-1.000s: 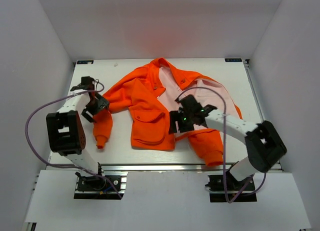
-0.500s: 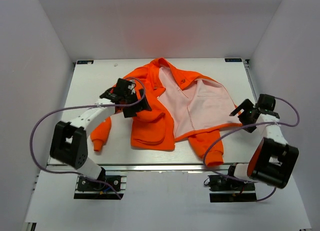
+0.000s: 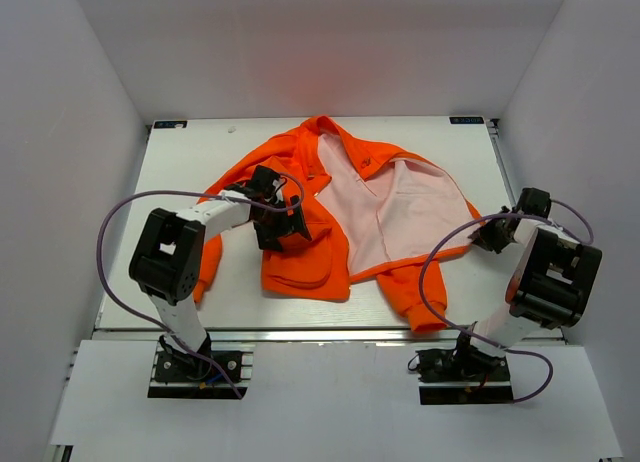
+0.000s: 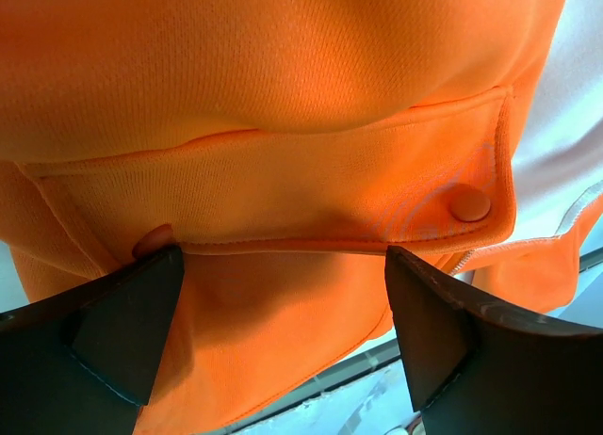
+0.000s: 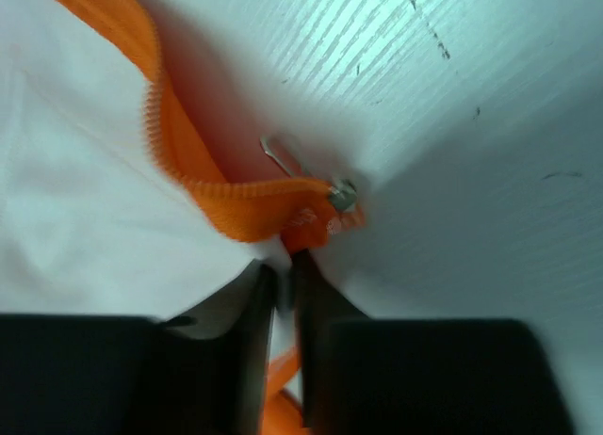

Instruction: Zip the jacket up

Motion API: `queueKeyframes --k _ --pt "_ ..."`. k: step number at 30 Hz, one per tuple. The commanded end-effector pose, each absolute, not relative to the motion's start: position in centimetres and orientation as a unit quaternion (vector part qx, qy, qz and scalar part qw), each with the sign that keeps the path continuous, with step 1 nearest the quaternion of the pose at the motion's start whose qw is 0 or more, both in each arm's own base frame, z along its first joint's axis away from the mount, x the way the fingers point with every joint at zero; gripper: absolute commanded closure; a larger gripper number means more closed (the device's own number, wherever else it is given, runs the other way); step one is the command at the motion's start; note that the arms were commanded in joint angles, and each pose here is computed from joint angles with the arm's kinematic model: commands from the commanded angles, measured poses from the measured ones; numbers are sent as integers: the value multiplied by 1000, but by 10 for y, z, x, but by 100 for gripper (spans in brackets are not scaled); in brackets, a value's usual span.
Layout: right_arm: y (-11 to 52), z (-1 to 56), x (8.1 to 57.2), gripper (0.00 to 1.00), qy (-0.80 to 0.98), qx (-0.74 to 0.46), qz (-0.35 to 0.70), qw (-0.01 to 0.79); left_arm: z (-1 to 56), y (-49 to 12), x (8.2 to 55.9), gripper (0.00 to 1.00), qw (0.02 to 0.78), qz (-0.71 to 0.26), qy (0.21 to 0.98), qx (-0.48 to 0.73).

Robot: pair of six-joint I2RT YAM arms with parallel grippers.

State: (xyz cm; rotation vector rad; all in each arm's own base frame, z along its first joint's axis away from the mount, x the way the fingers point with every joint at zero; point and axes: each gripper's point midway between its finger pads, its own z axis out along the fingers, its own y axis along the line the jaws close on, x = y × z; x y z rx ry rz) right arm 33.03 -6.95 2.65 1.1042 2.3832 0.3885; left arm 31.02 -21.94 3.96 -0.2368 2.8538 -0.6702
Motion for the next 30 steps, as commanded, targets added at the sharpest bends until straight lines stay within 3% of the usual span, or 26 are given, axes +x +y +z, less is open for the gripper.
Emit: queueKeyframes --k 1,2,9,12,17,21,25,29,30 --pt "-71 39 341 89 861 393 155 283 10 -208 306 2 84 -185 976 -78" --pt "-71 45 344 100 860 386 157 295 11 -208 307 2 87 -185 976 -78" --pt "-79 132 362 100 855 321 137 384 37 -204 318 2 126 -179 973 -75" --pt "-62 184 367 100 863 241 106 432 52 -204 320 2 140 -184 970 -74" --pt "63 250 361 100 870 8 119 478 89 -201 323 2 173 -197 962 -79" --pt "152 238 322 100 870 -157 115 453 115 -184 325 2 184 -194 957 -111" --pt "244 169 243 100 856 -355 117 358 128 -158 317 2 195 -189 950 -154" --pt "277 112 182 100 850 -418 164 276 128 -132 301 2 198 -182 945 -188" --pt "274 101 176 96 854 -419 153 268 130 -127 298 2 204 -179 943 -193"
